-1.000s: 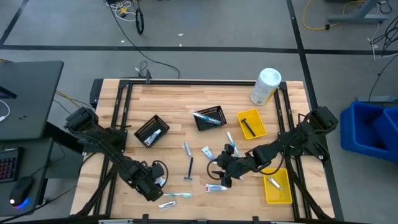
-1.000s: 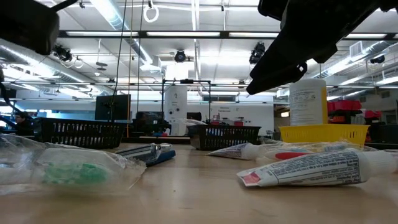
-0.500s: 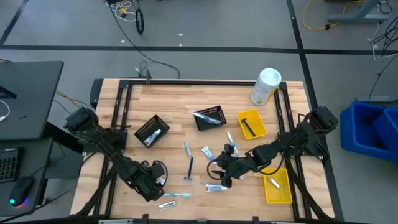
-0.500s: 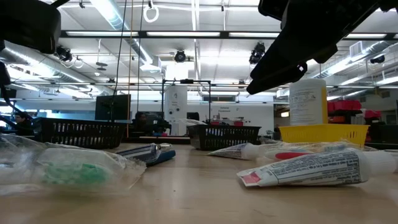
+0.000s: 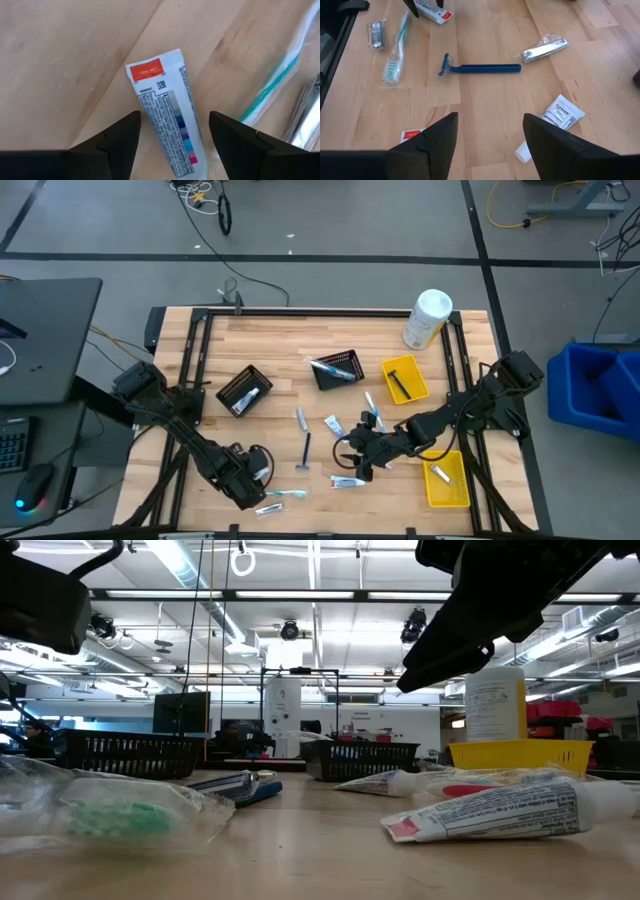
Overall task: Pick & Place Travel size toiletries
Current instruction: Put the white toothpaste into the left black basket
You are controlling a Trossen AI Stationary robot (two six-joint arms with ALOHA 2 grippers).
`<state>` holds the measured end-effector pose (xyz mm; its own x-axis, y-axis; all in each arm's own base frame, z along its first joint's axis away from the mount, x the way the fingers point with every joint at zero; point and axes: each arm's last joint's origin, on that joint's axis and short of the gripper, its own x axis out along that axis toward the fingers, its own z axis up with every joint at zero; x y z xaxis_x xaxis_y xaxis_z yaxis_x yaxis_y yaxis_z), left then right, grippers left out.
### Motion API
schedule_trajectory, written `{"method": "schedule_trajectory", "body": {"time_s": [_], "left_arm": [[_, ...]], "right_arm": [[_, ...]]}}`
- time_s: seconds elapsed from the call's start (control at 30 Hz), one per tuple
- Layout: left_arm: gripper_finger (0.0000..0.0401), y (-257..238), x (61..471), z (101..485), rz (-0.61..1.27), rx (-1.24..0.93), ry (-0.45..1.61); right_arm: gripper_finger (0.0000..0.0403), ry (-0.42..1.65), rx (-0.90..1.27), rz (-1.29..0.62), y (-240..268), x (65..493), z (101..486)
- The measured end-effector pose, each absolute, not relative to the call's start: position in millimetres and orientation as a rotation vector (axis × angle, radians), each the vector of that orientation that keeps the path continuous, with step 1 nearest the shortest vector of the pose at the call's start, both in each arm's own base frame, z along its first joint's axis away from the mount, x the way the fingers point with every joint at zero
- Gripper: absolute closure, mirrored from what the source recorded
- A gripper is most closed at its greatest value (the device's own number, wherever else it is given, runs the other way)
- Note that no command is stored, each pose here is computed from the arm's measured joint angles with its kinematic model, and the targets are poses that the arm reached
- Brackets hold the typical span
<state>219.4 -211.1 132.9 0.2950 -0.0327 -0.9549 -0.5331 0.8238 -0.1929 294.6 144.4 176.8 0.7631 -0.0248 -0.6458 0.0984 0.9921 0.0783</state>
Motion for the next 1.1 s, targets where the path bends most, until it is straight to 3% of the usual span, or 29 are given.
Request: {"method": "schedule_trajectory", "body": {"time_s": [0.2,0.53,0.73,1.1], "left_arm": [[0.0164,-208.8,217.3,131.3,0.395,-0.531,1.251],[0.0241,-206.7,217.4,130.1,0.467,-0.55,1.186],[0.0268,-205.8,218.1,130.1,0.511,-0.577,1.137],[0.0273,-201.1,230.0,138.7,0.639,-0.532,0.793]], "right_arm": [[0.0156,0.7,0.11,-0.067,144.4,294.6,176.8],[0.0164,0.699,0.108,-0.066,144.4,294.6,176.8],[0.0177,0.699,0.108,-0.065,144.4,294.6,176.8],[0.0174,0.699,0.108,-0.066,144.4,294.6,176.8]]}}
